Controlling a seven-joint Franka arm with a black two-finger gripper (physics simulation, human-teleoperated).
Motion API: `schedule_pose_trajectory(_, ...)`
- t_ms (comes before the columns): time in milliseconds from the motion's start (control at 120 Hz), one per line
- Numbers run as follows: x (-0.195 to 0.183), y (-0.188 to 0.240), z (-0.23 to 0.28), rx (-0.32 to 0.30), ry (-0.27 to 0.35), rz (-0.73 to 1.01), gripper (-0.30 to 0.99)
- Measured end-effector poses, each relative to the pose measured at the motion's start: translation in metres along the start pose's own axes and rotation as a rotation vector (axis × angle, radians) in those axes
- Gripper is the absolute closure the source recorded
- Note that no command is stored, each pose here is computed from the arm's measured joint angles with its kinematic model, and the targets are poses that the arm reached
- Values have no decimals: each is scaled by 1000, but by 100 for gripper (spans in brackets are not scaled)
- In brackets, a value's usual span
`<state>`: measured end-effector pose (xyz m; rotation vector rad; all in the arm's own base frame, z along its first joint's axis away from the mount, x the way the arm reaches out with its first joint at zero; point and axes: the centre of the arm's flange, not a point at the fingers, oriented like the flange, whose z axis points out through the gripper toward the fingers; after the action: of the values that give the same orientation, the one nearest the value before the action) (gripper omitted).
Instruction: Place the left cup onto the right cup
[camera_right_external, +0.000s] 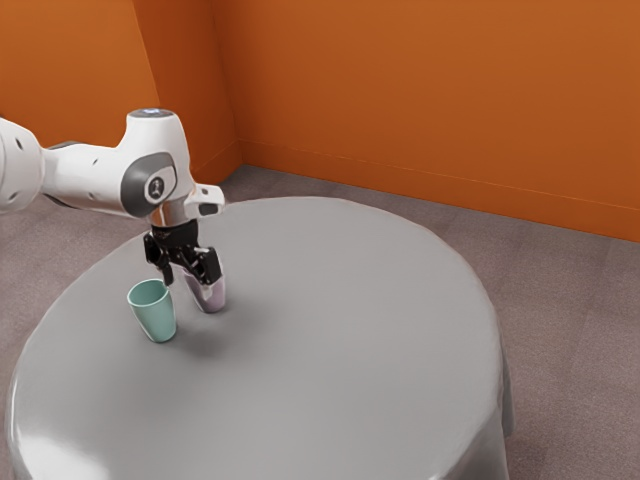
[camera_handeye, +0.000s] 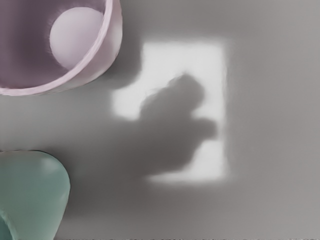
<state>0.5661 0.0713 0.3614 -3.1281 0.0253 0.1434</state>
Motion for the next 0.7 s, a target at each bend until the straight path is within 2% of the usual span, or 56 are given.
schedule_pose_trajectory(442, -11, -38, 5, 0, -16, 6, 0)
schedule_pose_trajectory(700, -13, -39, 18, -2, -40, 34, 0)
